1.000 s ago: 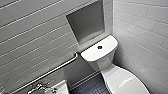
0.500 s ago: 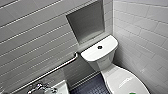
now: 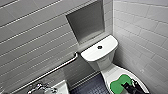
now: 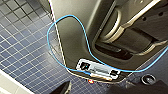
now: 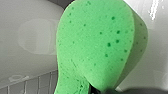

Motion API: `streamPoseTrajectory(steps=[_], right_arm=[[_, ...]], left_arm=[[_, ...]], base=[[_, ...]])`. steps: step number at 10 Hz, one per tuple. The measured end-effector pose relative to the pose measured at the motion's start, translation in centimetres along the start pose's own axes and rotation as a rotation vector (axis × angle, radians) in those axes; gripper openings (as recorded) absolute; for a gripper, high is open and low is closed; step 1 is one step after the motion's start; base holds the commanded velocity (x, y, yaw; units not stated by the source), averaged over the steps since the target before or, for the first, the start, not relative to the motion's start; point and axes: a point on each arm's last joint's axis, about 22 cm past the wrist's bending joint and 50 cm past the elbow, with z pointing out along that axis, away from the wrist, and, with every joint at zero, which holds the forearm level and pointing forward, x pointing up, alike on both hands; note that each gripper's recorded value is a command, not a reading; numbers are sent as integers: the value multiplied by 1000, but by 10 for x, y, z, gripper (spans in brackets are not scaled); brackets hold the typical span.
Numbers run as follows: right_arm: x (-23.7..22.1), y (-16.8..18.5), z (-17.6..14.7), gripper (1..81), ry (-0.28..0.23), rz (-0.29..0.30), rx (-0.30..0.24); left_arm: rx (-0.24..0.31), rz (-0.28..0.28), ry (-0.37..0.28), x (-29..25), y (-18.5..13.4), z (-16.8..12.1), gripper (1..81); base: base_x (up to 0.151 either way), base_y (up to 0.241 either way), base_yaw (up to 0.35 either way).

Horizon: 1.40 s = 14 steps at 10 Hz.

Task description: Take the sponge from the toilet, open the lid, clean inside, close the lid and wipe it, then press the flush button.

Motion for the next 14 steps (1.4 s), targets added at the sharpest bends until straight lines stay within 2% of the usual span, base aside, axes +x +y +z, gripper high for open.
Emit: streamPoseTrajectory(steps=[1, 3, 4, 7, 9, 11, 14], right_arm=[[15, 4, 13, 10, 8, -8, -26], [45, 38, 41, 10, 52, -11, -113], [52, 42, 58, 10, 63, -9, -133], [43, 7, 109, 10, 42, -16, -105], [12, -8, 133, 10, -9, -26, -84], [-16, -5, 142, 10, -57, -39, -79], [-43, 20, 130, 10, -117, -48, -84]], left_arm=[[-1, 0, -1, 0, 0, 0, 811], [0, 0, -1, 0, 0, 0, 811], [1, -1, -1, -1, 0, 0, 811], [1, -2, -2, -1, 0, 0, 811], [1, -1, -1, -1, 0, 0, 811], [0, -1, -1, -1, 0, 0, 811], [1, -1, -1, -1, 0, 0, 811]], base=[[0, 0, 0], [0, 0, 0], [0, 0, 0], [0, 0, 0], [0, 0, 0], [0, 0, 0], [0, 0, 0]])
